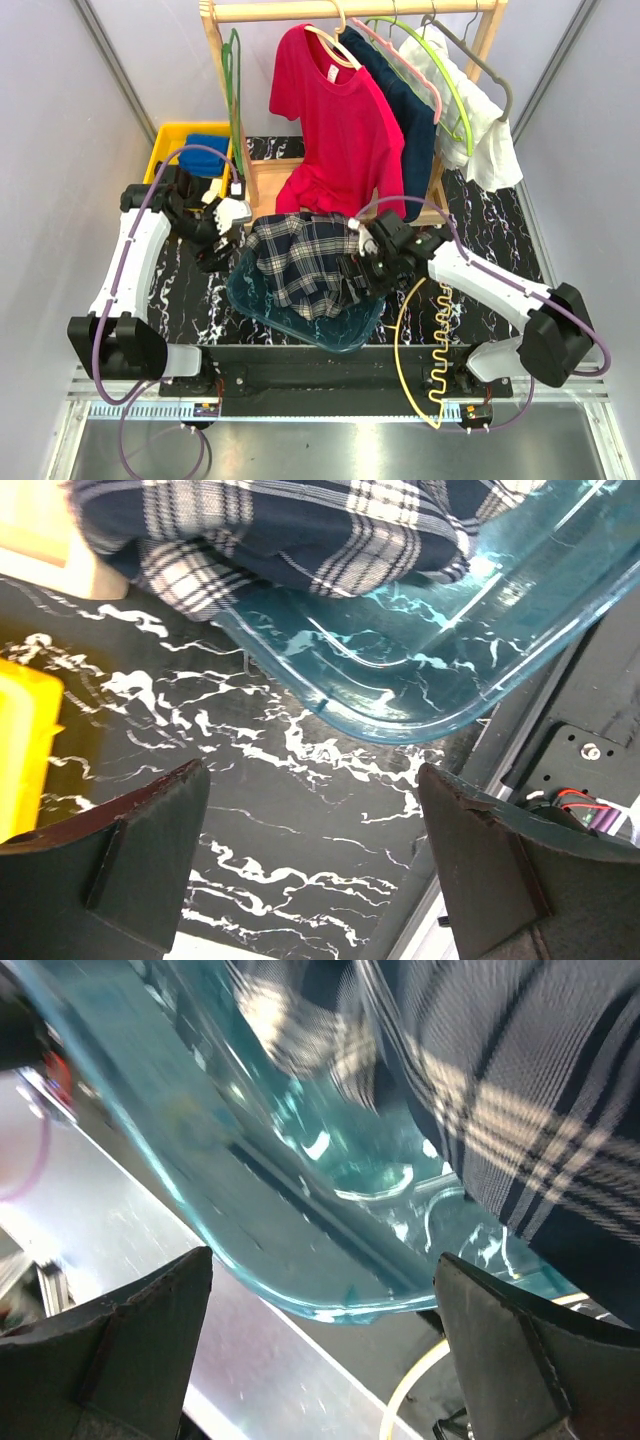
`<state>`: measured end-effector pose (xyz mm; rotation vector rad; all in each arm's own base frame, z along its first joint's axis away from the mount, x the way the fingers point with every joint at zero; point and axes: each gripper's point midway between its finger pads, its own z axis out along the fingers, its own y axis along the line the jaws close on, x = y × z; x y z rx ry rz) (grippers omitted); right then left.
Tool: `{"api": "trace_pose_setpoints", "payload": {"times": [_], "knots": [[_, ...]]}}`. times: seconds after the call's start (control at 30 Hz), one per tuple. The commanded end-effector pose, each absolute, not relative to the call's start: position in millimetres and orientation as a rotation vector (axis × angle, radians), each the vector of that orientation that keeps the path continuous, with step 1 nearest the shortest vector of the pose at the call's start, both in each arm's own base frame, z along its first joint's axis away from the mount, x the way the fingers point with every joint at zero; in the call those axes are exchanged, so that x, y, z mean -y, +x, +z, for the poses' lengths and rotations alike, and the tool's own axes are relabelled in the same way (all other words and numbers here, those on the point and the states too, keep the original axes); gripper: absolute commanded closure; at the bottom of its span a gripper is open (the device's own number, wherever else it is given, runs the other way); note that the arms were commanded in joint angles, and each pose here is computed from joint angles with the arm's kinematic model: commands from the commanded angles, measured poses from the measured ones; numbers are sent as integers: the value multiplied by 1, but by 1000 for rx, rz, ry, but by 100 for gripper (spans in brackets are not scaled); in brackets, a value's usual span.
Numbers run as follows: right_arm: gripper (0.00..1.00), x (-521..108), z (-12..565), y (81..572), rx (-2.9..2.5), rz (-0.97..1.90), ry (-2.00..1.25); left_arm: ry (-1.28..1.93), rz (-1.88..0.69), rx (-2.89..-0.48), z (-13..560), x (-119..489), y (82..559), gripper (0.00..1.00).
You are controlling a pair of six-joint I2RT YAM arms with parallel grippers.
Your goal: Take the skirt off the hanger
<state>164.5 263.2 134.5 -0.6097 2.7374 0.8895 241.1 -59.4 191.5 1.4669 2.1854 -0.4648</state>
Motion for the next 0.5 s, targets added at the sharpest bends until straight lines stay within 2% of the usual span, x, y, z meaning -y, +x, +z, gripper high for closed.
{"api": "trace_pose_setpoints", "payload": {"times": [0.0,0.03,0.17,0.27,0.47], "knots": [[0,-259,104,150,-2778,926,-669,1487,-546,-2171,192,66,230,12],[0,-254,95,150,-2801,874,-659,1486,-543,-2166,194,66,231,12],[0,-204,58,179,-2866,354,-528,1486,-559,-2155,196,69,232,12],[0,-200,65,201,-2830,251,-482,1490,-592,-2150,201,71,230,12],[0,-236,99,246,-2710,346,-515,1463,-664,-2124,211,81,234,12]]}}
